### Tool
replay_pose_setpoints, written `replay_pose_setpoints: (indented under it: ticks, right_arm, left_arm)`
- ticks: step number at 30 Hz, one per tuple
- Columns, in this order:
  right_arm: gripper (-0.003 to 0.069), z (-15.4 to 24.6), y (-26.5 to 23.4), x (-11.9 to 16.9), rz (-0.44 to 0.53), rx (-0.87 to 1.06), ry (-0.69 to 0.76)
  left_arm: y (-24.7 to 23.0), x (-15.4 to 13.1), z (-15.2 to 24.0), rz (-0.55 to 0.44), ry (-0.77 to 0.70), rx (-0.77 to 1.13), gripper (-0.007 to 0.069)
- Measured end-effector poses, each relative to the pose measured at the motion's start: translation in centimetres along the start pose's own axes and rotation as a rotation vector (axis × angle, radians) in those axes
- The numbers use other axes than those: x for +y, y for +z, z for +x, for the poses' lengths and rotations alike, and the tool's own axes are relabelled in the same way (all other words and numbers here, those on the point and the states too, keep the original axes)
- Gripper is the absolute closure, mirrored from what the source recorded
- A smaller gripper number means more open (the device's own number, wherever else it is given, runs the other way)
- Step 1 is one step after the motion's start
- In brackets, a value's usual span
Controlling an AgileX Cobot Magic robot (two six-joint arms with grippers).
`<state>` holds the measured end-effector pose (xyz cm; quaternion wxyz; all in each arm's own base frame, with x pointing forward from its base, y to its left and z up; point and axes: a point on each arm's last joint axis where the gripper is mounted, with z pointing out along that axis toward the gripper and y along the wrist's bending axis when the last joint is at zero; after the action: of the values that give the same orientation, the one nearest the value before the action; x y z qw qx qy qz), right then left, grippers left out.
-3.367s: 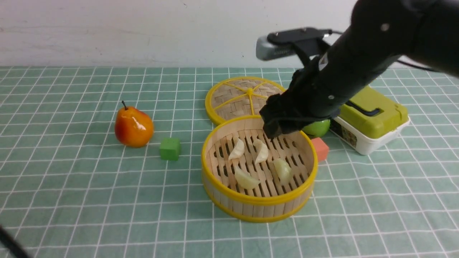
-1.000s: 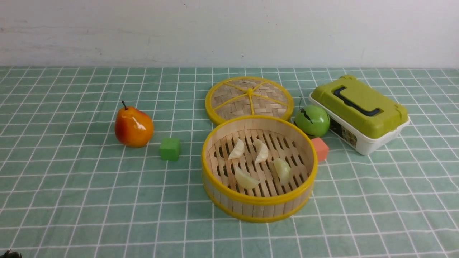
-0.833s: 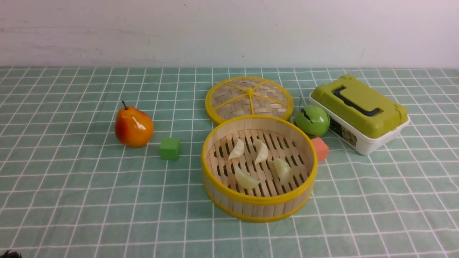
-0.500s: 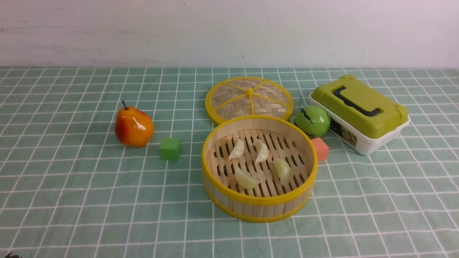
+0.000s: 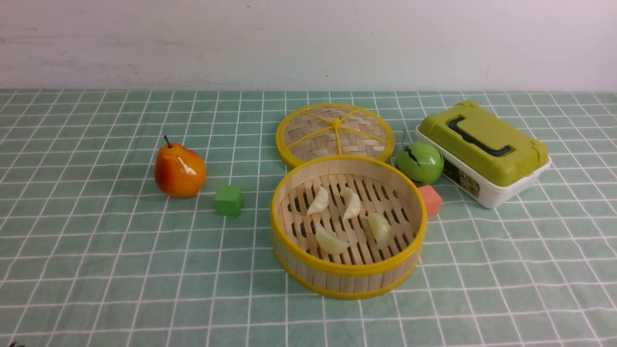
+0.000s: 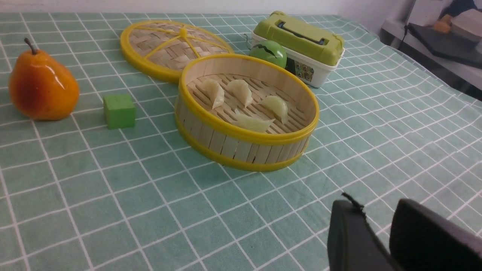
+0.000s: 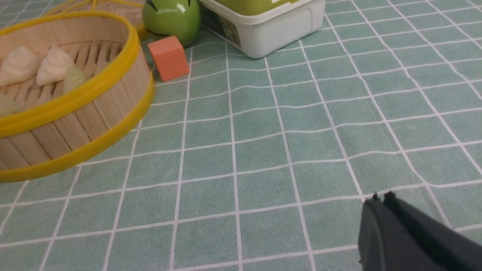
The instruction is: Put the dumplings into the steamer on the table with the blue tablecloth.
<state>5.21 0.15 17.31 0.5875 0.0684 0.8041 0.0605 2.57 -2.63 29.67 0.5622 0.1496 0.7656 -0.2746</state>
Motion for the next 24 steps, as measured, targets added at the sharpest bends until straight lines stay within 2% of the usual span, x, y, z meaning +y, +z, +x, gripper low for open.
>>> replay_pose_setpoints:
  ticks: [21, 24]
  right_arm:
    - [0.0653, 0.00, 0.00, 0.01, -0.001, 0.000, 0.002]
    - [0.0649, 0.00, 0.00, 0.01, -0.001, 0.000, 0.002]
  left_arm:
    - [0.17, 0.39, 0.16, -0.037, 0.048, 0.000, 0.0444]
    - [0.40, 0.52, 0.10, -0.050, 0.047, -0.039, 0.0471]
